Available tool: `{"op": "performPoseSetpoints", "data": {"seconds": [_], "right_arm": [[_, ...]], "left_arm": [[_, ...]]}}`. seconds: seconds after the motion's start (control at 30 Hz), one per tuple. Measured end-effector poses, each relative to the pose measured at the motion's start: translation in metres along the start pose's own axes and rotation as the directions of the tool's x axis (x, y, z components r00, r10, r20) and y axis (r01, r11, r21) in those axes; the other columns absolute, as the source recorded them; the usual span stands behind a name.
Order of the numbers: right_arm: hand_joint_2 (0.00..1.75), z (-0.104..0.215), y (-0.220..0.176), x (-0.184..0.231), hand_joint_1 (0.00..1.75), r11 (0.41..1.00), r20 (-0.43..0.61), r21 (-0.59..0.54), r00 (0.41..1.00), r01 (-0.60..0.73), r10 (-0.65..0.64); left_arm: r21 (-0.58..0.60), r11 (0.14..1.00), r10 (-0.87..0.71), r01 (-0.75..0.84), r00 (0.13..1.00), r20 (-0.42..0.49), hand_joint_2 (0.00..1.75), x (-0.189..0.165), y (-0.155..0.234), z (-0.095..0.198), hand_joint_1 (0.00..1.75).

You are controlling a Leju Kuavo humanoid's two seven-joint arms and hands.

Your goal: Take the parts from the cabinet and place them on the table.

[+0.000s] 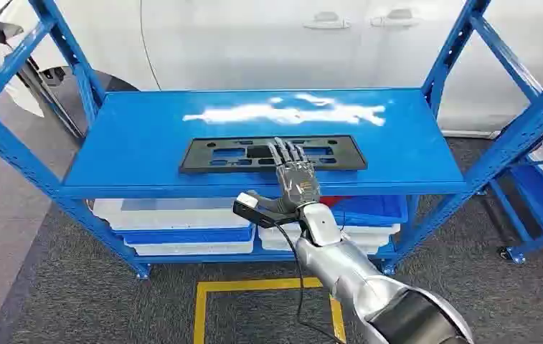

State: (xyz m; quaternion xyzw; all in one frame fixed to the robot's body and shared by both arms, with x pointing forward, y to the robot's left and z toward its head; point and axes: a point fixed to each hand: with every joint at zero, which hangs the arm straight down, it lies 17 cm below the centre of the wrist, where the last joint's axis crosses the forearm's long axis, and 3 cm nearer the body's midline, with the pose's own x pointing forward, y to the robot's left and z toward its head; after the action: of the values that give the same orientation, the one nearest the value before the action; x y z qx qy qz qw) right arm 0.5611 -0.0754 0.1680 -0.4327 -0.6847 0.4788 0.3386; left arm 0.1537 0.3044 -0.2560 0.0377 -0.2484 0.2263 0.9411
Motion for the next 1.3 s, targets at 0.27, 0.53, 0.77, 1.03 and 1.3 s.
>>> {"op": "performPoseSetpoints", "data": {"seconds": [0.27, 0.53, 0.77, 1.03, 1.3], "right_arm": [[1.75, 0.000, 0.001, -0.003, 0.00, 0.998, -0.015, 0.003, 0.998, -0.065, 0.065], [1.75, 0.003, 0.005, -0.004, 0.00, 0.994, -0.018, 0.015, 0.994, -0.106, 0.107], [1.75, 0.001, 0.003, -0.003, 0.00, 0.993, -0.011, 0.011, 0.993, -0.115, 0.115], [1.75, 0.004, 0.008, 0.001, 0.00, 0.991, 0.008, 0.019, 0.991, -0.134, 0.134], [1.75, 0.003, 0.005, 0.001, 0.00, 0.991, 0.010, 0.013, 0.991, -0.134, 0.134]], "left_arm": [[-0.003, 1.000, -0.006, 0.006, 1.000, 0.008, 0.00, 0.004, -0.001, -0.001, 0.00], [-0.005, 1.000, -0.005, 0.005, 1.000, 0.003, 0.00, 0.004, -0.003, -0.001, 0.00], [-0.007, 1.000, -0.005, 0.005, 1.000, 0.005, 0.00, 0.005, -0.004, -0.001, 0.00], [-0.003, 1.000, -0.005, 0.005, 1.000, 0.003, 0.00, 0.002, -0.002, -0.001, 0.00], [-0.007, 1.000, -0.008, 0.008, 1.000, 0.010, 0.00, 0.005, -0.003, -0.001, 0.00]]}}
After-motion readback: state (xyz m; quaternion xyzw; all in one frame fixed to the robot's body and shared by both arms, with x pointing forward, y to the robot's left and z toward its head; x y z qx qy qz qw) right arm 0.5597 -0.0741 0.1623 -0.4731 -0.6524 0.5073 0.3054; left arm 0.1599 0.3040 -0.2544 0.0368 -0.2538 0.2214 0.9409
